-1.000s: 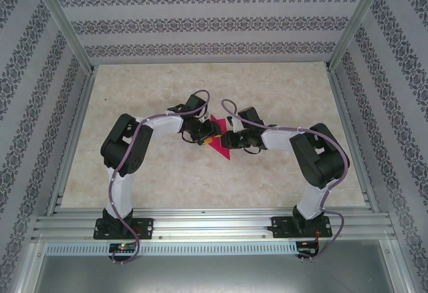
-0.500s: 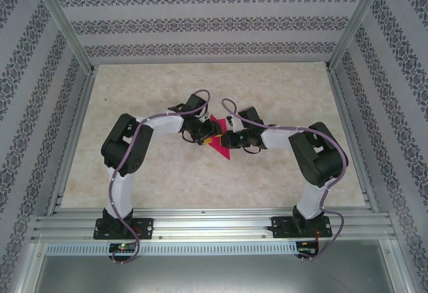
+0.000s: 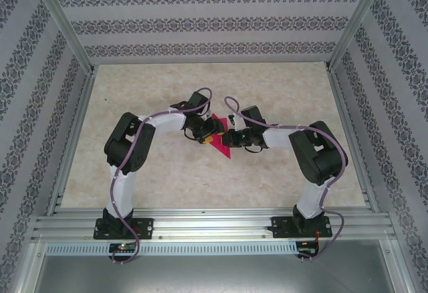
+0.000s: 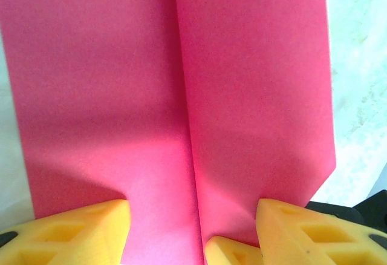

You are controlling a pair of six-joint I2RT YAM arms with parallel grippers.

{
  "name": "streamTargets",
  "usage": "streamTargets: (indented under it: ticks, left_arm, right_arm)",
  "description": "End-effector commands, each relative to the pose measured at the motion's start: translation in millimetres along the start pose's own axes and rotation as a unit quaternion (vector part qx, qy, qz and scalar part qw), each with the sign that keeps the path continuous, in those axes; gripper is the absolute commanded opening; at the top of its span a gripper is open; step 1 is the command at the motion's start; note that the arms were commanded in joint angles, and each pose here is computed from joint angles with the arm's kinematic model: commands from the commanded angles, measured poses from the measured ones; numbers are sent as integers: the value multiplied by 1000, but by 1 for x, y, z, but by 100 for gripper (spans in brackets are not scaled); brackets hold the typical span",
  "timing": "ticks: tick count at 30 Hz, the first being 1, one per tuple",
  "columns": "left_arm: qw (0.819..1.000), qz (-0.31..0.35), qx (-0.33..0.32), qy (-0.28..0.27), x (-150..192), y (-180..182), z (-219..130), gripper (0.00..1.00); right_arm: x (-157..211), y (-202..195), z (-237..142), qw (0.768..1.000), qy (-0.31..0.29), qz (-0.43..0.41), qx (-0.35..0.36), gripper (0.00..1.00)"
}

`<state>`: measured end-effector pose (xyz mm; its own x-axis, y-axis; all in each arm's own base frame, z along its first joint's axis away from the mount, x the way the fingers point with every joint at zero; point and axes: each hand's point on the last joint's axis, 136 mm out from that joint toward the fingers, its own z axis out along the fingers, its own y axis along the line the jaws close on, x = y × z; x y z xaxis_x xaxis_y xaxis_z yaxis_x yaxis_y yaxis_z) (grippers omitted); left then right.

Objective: Fold a paper plane with a square sheet of paper (fold left side to right side)
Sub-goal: Fourth fold the wing at the center of the table.

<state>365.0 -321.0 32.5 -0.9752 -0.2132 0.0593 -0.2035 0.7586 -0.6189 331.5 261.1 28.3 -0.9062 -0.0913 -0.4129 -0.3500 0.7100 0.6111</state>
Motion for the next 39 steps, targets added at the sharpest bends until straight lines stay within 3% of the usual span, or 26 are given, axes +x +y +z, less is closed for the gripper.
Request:
streamTargets:
  ticks: [1, 39]
  left_arm:
    - [997, -13, -77, 22, 14, 46, 28, 60]
    - [994, -11, -104, 28, 16, 58, 32, 58]
  right_arm:
    - [-1, 0, 4, 1000, -6, 5, -17, 11]
    - [-7, 7, -9, 998, -29, 14, -49, 27]
